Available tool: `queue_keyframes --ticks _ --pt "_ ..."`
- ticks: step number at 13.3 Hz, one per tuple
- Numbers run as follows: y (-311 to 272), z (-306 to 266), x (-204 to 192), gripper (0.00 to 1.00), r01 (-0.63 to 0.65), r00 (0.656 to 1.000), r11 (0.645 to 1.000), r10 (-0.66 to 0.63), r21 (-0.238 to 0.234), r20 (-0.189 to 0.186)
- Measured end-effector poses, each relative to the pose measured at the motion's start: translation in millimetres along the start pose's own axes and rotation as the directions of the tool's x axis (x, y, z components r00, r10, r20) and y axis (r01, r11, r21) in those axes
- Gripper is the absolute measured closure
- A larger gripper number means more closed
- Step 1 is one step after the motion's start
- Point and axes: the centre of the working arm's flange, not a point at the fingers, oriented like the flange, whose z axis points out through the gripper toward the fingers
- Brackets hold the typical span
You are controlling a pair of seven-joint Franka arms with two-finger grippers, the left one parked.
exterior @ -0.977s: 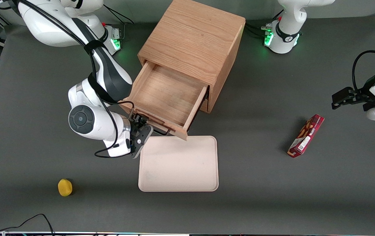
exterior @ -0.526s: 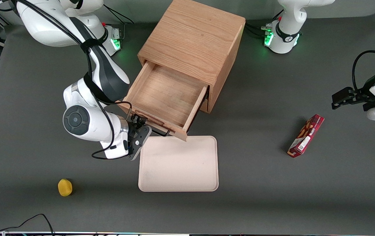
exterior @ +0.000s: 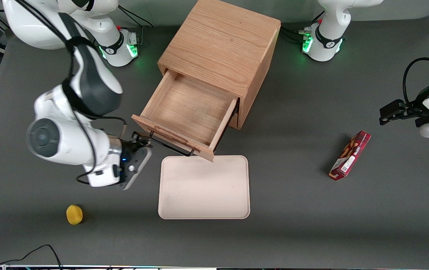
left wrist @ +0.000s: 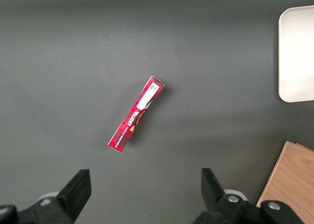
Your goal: Open upper drawer
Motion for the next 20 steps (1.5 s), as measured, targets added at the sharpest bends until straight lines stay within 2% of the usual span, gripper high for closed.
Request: queue_keyframes --ticks 1,3,7,9,10,13,14,16,17,18,19,20 --pt "7.7 -17.8 -10.3 0.00 -0.020 1.000 1.000 0.020 0.014 -0.021" --pt "11.3 -67.0 -35.5 0.00 -0.049 0.997 0.999 0.048 -0.002 -0.064" --pt "-22.1 -129.7 -81.5 0.00 -0.068 0.997 0.994 0.064 -0.087 -0.044" --pt "-22.2 -141.9 -113.8 0.00 -0.134 0.991 0.985 0.131 -0.110 -0.031" --pt "-22.4 -147.3 -132.0 0.00 -0.212 0.977 0.970 0.210 -0.117 -0.033" --pt "-47.4 -150.7 -172.3 0.00 -0.459 0.888 0.878 0.459 -0.135 -0.034" --pt "-57.7 -149.9 -182.2 0.00 -0.509 0.860 0.850 0.510 -0.140 -0.025" --pt "-67.3 -153.1 -209.2 0.03 -0.618 0.779 0.774 0.626 -0.141 0.022" --pt "-68.3 -158.9 -220.8 0.07 -0.649 0.752 0.747 0.659 -0.144 0.025" --pt "-67.0 -165.7 -229.4 0.07 -0.668 0.736 0.729 0.677 -0.146 0.011" --pt "-64.1 -171.0 -235.5 0.00 -0.683 0.724 0.716 0.690 -0.146 -0.004" --pt "-61.4 -174.7 -239.1 0.00 -0.696 0.712 0.703 0.702 -0.146 -0.017"
